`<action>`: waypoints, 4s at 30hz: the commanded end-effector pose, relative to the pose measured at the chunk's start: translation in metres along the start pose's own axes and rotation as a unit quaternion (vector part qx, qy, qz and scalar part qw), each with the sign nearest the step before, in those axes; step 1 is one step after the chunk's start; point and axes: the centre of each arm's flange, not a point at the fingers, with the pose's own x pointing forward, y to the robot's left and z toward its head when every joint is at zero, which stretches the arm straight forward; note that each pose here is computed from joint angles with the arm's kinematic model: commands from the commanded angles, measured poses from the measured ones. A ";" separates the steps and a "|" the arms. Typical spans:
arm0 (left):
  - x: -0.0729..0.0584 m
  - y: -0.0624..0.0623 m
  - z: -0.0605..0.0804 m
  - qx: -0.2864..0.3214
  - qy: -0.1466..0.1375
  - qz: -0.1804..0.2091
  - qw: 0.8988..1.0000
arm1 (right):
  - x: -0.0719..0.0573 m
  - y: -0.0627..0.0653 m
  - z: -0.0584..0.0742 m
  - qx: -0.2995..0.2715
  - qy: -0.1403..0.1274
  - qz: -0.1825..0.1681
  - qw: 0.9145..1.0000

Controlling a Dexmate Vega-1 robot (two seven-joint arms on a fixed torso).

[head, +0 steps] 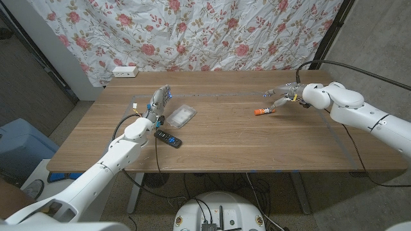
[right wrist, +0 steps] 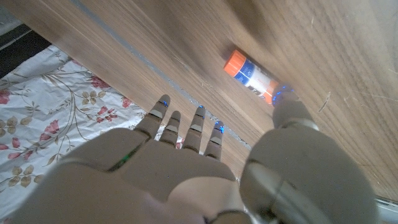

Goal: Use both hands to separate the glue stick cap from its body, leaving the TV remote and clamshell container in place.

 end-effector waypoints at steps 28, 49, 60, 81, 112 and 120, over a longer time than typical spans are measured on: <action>-0.014 0.006 -0.006 0.007 0.018 0.016 1.000 | 0.018 0.022 0.019 -0.018 0.026 0.008 0.999; -0.013 0.007 -0.010 0.002 0.023 0.014 1.000 | 0.024 0.030 0.020 -0.021 0.029 -0.009 0.999; -0.014 0.005 -0.012 0.001 0.027 0.015 1.000 | 0.027 0.035 0.022 -0.014 0.027 -0.037 0.999; -0.017 0.005 -0.013 0.000 0.028 0.017 0.999 | 0.028 0.048 0.021 -0.004 0.017 -0.084 0.996; -0.016 0.002 -0.011 0.001 0.030 0.019 0.999 | 0.034 0.044 0.015 -0.010 -0.003 -0.073 0.997; -0.015 0.000 -0.010 0.001 0.028 0.019 0.999 | 0.034 0.040 0.012 -0.008 -0.013 -0.066 0.998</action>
